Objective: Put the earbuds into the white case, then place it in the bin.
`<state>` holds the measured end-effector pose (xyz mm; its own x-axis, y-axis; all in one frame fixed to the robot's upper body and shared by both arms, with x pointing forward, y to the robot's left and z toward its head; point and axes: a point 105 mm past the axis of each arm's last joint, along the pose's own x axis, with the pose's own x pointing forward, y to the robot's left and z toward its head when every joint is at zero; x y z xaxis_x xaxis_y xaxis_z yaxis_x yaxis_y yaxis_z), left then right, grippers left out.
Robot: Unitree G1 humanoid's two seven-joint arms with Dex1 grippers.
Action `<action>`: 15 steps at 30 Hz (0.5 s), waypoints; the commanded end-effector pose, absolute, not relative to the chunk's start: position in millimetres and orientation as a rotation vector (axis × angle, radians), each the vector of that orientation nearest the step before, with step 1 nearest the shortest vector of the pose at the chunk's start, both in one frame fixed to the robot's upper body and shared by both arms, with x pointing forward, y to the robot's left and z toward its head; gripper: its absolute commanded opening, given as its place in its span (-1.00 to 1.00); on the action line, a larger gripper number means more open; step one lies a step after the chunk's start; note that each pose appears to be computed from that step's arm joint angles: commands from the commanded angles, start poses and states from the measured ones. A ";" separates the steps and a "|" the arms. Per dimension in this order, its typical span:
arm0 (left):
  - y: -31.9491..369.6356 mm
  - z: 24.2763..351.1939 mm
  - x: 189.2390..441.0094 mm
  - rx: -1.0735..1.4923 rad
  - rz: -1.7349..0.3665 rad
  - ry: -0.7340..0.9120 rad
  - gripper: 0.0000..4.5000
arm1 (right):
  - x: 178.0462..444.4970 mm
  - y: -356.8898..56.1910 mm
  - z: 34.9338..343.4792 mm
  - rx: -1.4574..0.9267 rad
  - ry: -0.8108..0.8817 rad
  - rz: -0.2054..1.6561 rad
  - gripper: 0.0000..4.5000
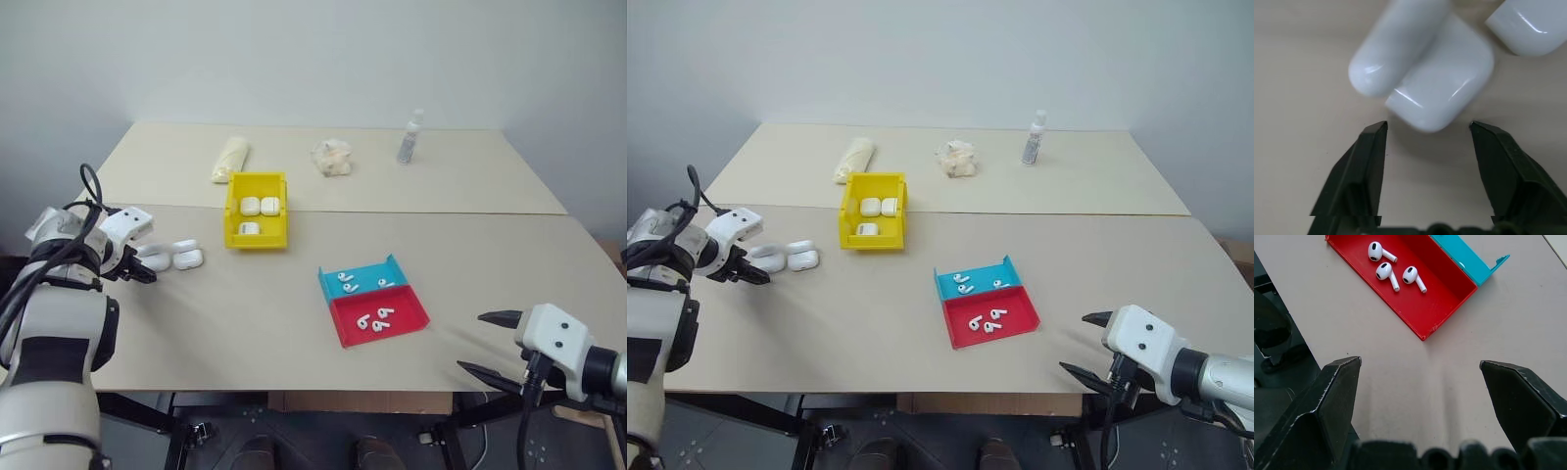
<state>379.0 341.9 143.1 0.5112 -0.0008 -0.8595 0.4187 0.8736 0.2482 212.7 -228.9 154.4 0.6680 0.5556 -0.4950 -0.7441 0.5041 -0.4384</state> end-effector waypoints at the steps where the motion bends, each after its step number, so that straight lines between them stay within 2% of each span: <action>1: 345.3 144.0 378.2 0.499 -0.268 1.015 0.21 | 212.9 -226.4 160.4 -0.698 0.284 0.802 1.00; 10: 340.8 172.9 375.4 0.544 -0.411 0.977 0.21 | 213.1 -227.8 164.8 -0.705 0.271 0.800 1.00; 15: 330.9 227.1 385.9 0.517 -0.426 0.789 0.21 | 215.1 -229.6 166.1 -0.710 0.268 0.801 1.00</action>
<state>377.5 334.9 187.7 0.5317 -0.1506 -0.8334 0.5607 0.8001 0.2132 213.4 -228.8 155.4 0.6619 0.5628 -0.4952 -0.7496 0.4980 -0.4360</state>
